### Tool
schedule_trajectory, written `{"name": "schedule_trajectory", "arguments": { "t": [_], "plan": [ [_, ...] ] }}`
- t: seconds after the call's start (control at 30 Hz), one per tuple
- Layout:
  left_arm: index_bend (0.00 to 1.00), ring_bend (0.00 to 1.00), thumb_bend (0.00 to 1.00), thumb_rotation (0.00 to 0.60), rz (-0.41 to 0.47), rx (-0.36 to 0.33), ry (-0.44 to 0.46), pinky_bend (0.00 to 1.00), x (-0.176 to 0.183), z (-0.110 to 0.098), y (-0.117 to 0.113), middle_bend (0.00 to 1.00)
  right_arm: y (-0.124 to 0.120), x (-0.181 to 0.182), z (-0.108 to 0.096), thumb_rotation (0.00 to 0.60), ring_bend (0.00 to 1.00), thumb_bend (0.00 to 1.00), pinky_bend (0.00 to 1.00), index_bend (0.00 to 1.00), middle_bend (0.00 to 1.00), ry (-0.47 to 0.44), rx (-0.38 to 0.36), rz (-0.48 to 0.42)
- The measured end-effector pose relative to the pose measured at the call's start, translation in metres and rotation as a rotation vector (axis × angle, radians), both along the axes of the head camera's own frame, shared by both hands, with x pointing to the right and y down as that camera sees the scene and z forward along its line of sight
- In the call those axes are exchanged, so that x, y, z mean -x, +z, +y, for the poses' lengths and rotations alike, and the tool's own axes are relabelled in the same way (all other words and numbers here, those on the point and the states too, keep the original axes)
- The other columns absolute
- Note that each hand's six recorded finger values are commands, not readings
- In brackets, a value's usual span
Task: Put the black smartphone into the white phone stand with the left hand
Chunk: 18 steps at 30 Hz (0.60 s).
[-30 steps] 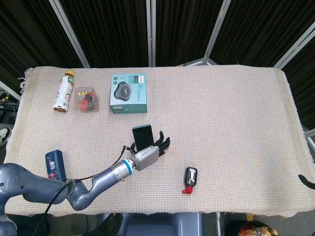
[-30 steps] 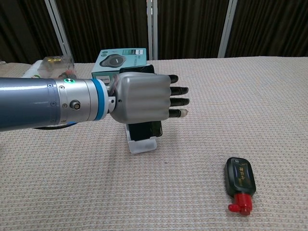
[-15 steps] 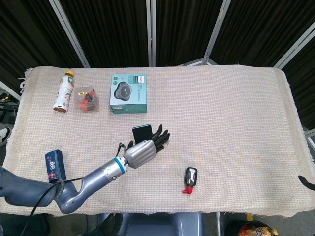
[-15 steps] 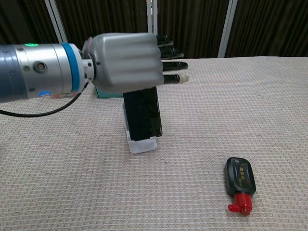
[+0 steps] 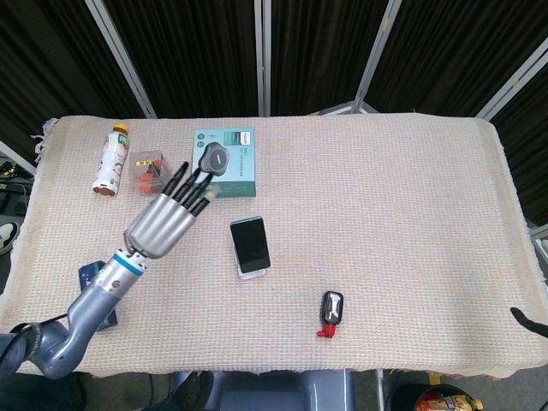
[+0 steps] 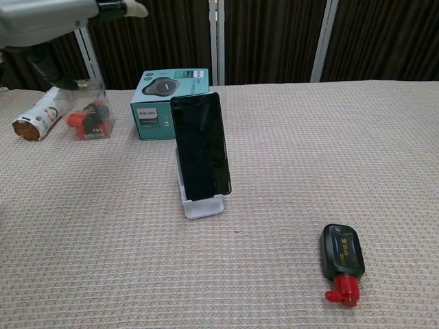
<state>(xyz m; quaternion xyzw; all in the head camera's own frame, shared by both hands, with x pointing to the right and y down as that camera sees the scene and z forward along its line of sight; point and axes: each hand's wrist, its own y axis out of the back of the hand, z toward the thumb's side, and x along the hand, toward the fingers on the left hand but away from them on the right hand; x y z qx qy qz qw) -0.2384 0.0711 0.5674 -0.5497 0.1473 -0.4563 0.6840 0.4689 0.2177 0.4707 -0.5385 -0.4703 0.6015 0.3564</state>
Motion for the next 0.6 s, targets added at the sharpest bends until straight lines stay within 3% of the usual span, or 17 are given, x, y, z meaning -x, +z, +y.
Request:
{"name": "schedule_trajectory", "arguments": {
  "t": [0.17,0.33,0.6],
  "plan": [
    [0.00,0.00,0.00,0.600,0.151,0.128,-0.273,0.00,0.070,0.011,0.009,0.00,0.003,0.002,0.000,0.600,0.00,0.00,0.00,0.00,0.00,-0.006,0.006,0.001],
    [0.00,0.00,0.00,0.600,0.251,0.187,-0.501,0.00,0.141,0.046,0.011,0.00,0.005,0.002,-0.001,0.600,0.00,0.00,0.00,0.00,0.00,-0.009,0.011,0.003],
    [0.00,0.00,0.00,0.600,0.284,0.210,-0.605,0.00,0.189,0.102,-0.001,0.00,0.005,0.004,-0.002,0.600,0.00,0.00,0.00,0.00,0.00,-0.014,0.007,0.005]
  ]
}}
